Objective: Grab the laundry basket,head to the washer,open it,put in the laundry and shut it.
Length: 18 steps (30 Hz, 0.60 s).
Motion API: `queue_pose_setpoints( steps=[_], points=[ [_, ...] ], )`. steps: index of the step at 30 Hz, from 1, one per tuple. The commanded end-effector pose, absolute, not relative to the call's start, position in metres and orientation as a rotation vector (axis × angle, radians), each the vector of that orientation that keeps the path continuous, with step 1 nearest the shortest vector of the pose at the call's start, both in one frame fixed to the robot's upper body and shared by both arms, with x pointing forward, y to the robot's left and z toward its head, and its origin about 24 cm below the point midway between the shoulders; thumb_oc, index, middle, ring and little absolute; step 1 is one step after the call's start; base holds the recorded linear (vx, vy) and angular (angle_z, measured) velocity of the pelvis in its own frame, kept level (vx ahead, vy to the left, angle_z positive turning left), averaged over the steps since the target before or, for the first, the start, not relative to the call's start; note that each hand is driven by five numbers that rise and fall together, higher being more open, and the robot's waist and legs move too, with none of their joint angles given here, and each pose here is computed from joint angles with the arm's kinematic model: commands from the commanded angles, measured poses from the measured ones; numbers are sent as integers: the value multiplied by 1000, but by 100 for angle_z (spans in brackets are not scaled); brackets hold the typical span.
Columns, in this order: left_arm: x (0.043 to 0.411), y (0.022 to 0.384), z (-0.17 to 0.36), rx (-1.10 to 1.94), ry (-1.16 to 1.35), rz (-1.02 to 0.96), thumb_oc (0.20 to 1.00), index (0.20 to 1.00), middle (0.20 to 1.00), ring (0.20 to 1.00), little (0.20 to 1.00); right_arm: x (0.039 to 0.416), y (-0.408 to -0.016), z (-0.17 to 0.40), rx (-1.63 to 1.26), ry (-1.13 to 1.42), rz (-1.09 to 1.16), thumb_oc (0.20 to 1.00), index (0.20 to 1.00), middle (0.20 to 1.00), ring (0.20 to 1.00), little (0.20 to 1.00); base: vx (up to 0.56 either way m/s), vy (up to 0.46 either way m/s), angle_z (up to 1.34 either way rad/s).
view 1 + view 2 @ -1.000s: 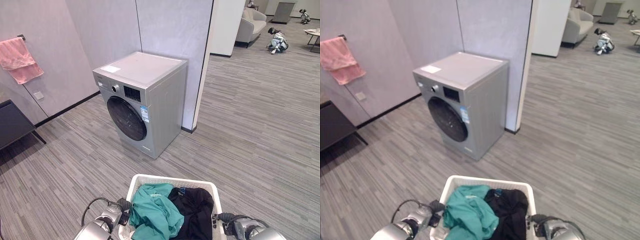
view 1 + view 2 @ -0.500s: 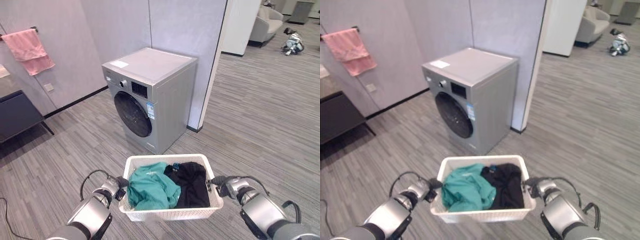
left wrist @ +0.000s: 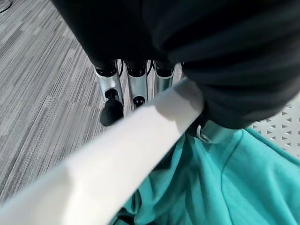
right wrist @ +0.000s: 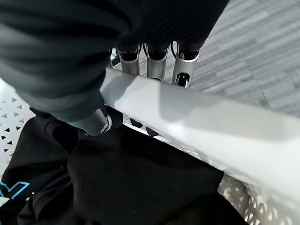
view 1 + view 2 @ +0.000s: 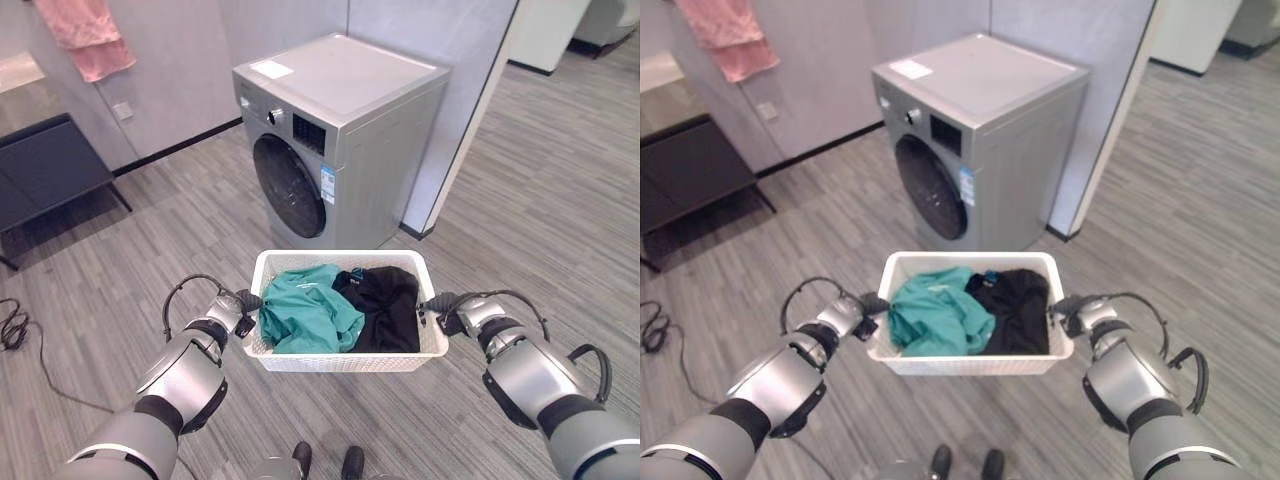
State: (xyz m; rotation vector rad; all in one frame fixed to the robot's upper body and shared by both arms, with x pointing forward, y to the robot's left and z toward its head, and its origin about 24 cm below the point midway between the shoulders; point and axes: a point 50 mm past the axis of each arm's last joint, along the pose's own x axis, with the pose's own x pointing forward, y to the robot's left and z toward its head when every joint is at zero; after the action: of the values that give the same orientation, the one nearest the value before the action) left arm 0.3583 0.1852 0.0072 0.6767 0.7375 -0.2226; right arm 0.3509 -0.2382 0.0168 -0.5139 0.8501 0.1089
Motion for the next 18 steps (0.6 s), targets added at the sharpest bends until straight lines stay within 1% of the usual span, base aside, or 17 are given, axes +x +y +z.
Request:
queue_pose_setpoints(
  steps=[1,7,12,14,16,18],
  points=[
    [377,194,39,725,637,-177,200,200,200,200,200,364,-219,31,-446,790,156,200,200,200,200,200,94,100,-23],
    [377,201,41,760,646,-167,200,200,200,200,200,366,-212,32,-442,785,192,200,200,200,200,200,161,189,-5],
    [378,205,44,784,648,-159,200,200,200,200,200,369,-211,37,-432,776,197,200,200,200,200,200,92,140,26],
    [382,202,50,794,628,-163,200,200,200,200,200,372,-218,45,-427,760,170,200,200,200,200,200,105,72,28],
    [383,204,53,815,625,-176,200,200,200,200,200,373,-227,51,-413,752,145,200,200,200,200,200,120,39,58],
    [386,206,60,839,617,-167,200,200,200,200,200,376,-223,56,-436,743,154,200,200,200,200,200,123,4,59]
  ],
)
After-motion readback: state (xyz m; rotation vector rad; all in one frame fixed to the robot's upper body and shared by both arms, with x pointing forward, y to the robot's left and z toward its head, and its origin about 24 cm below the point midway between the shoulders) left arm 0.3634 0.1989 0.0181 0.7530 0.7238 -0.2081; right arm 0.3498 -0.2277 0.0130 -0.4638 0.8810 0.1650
